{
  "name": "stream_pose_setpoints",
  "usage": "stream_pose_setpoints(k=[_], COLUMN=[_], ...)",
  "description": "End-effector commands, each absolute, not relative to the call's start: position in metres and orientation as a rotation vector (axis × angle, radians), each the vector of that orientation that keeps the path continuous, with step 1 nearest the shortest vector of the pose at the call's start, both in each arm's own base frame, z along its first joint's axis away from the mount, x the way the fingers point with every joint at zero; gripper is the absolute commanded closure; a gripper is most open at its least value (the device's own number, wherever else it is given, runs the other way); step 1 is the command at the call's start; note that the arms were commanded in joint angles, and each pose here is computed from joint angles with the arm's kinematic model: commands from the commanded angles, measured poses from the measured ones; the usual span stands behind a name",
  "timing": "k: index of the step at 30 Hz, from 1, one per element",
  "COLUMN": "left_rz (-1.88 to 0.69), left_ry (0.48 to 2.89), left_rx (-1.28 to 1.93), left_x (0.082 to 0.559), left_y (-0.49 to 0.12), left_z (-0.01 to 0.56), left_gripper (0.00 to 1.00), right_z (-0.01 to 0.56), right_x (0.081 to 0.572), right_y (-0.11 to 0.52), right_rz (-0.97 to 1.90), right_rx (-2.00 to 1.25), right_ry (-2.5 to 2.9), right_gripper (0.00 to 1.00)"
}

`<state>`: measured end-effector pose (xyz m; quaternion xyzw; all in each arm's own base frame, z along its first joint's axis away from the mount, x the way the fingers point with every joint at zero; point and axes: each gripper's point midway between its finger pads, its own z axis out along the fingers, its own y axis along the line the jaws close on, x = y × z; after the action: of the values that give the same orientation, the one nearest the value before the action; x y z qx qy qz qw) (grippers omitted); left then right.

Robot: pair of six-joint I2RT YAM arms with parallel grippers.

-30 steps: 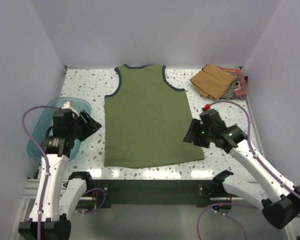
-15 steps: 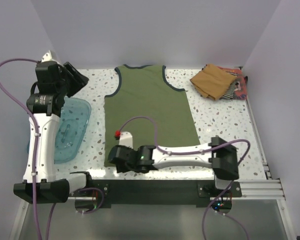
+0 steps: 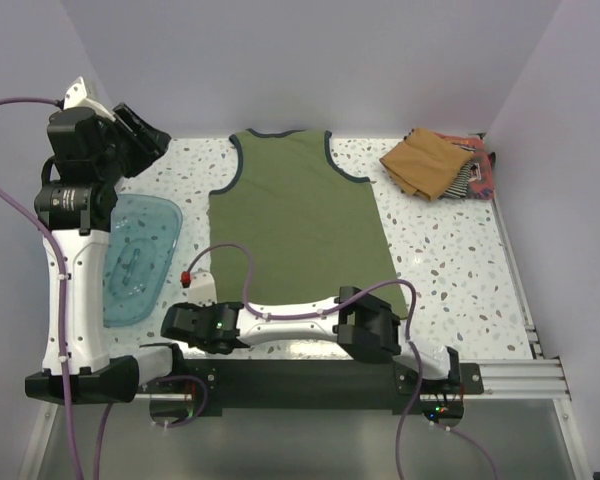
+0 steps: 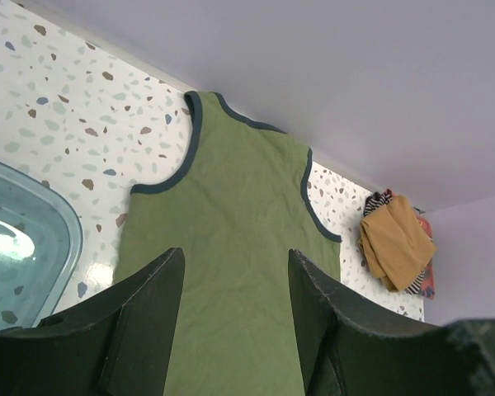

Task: Fold and stack the tank tops
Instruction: Fold the tank top

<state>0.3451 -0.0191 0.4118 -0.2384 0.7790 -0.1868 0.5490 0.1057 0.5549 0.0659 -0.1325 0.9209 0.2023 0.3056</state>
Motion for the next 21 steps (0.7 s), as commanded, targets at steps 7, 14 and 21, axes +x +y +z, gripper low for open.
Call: stream_pose_setpoints(k=[7,14,21], left_rz=[-0.43,-0.444,-0.448], left_ry=[1.85,1.853,1.864], left_rx=[-0.489,-0.481,-0.486], left_x=[0.345,0.347,0.351], left_y=[-0.02,-0.023,-0.023], left_z=[0.414,0.412,0.404], left_gripper=[0.42,0.43,0.43], right_z=[0.068,0.051,0.037], right_x=[0.14,0.144,0.143], right_y=[0.544,0.547,0.542], right_rz=[0.386,0.373,0.333], right_rx=[-0.223,-0.231,-0.249], right_ry=[2.375,2.404,2.436], right_gripper=[0.61,0.61,0.61])
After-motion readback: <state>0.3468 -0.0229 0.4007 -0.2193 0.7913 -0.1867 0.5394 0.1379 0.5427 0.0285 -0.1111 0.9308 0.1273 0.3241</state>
